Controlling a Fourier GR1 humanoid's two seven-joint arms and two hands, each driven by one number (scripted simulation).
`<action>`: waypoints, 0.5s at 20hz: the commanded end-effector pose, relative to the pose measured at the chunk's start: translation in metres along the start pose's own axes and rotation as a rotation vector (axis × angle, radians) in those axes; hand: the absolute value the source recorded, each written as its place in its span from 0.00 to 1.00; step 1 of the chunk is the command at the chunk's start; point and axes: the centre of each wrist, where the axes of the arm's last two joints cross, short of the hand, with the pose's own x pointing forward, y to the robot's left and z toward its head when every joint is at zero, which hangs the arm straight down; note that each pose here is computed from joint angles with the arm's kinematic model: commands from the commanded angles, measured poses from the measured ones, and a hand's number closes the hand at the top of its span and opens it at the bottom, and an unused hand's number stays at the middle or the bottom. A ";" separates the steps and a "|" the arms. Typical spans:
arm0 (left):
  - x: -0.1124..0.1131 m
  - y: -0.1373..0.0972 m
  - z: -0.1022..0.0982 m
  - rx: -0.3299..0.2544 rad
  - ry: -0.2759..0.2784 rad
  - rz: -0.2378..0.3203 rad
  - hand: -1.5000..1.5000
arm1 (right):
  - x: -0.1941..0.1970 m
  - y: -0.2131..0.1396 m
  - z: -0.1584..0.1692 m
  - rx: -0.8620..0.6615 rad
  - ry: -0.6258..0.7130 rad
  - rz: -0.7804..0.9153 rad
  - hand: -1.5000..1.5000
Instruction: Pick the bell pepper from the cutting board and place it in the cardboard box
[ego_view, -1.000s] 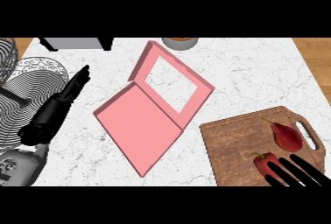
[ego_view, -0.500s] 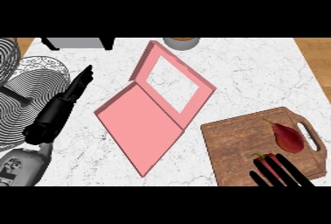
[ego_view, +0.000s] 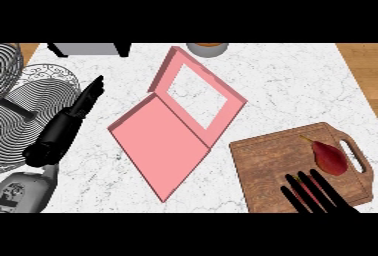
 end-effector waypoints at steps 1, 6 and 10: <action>0.015 -0.012 -0.005 0.004 0.000 -0.013 0.50 | -0.002 -0.002 -0.009 0.007 0.027 0.017 0.00; 0.007 0.002 0.000 -0.004 -0.004 0.008 0.50 | -0.002 0.014 -0.033 0.016 0.012 -0.002 0.00; 0.002 0.001 0.008 -0.019 0.001 0.013 0.50 | -0.018 0.038 -0.047 0.043 -0.018 -0.006 0.00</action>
